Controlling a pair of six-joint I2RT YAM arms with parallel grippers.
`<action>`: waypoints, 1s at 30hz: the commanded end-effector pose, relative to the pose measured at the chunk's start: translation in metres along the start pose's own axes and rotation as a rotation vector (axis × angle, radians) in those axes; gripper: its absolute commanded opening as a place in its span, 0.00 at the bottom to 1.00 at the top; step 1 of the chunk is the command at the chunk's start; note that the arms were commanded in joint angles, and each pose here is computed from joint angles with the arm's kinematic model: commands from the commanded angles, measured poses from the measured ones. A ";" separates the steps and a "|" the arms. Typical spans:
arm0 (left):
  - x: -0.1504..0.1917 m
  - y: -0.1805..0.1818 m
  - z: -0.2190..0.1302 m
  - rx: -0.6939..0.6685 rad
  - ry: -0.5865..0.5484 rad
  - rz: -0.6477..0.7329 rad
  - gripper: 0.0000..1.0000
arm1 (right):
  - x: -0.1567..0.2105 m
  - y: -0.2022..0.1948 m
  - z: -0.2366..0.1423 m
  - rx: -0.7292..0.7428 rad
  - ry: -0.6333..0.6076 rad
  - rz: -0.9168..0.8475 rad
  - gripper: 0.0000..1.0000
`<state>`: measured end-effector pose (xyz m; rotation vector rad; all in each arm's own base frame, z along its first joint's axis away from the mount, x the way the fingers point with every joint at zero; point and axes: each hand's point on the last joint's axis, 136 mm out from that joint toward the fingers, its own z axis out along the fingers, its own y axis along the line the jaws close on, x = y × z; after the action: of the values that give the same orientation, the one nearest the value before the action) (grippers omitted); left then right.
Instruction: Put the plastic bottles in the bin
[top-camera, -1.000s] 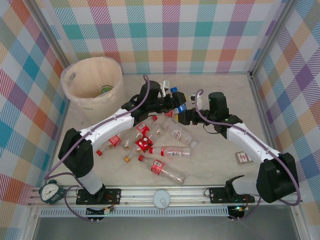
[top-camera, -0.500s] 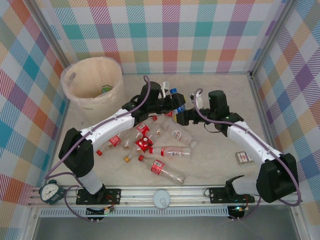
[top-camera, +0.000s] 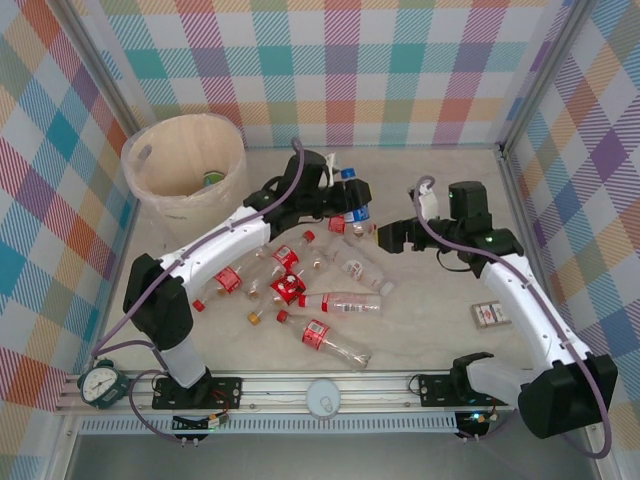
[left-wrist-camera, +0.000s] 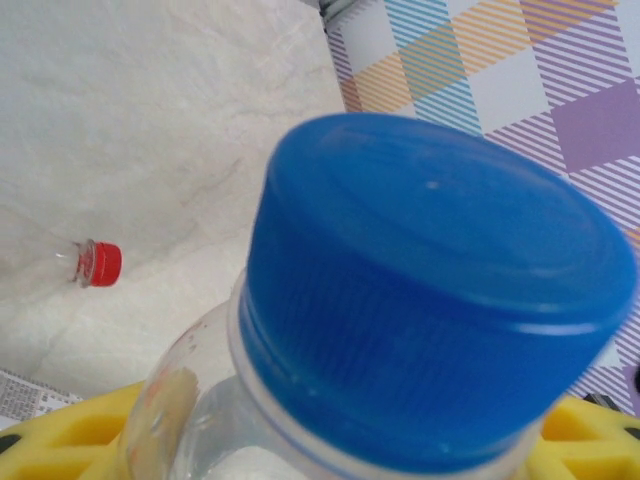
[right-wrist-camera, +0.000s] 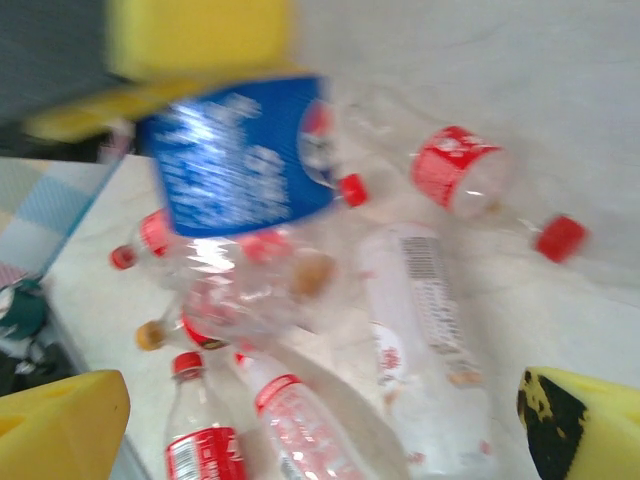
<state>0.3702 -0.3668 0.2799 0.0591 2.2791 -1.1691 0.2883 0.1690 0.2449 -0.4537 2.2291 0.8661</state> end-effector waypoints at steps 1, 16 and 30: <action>-0.029 -0.005 -0.027 -0.056 -0.040 0.100 0.37 | 0.008 -0.031 -0.004 0.161 0.019 0.075 0.99; -0.165 0.013 -0.221 -0.086 -0.537 0.094 0.12 | 0.015 -0.068 0.030 0.249 0.105 0.231 0.99; -0.183 0.140 -0.316 -0.599 -0.560 0.048 0.00 | 0.029 -0.073 0.035 0.257 0.152 0.262 0.99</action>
<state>0.4146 -0.0229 0.4480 -0.3793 1.8572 -0.5150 0.3271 0.1397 0.1671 -0.1186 2.5376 0.6782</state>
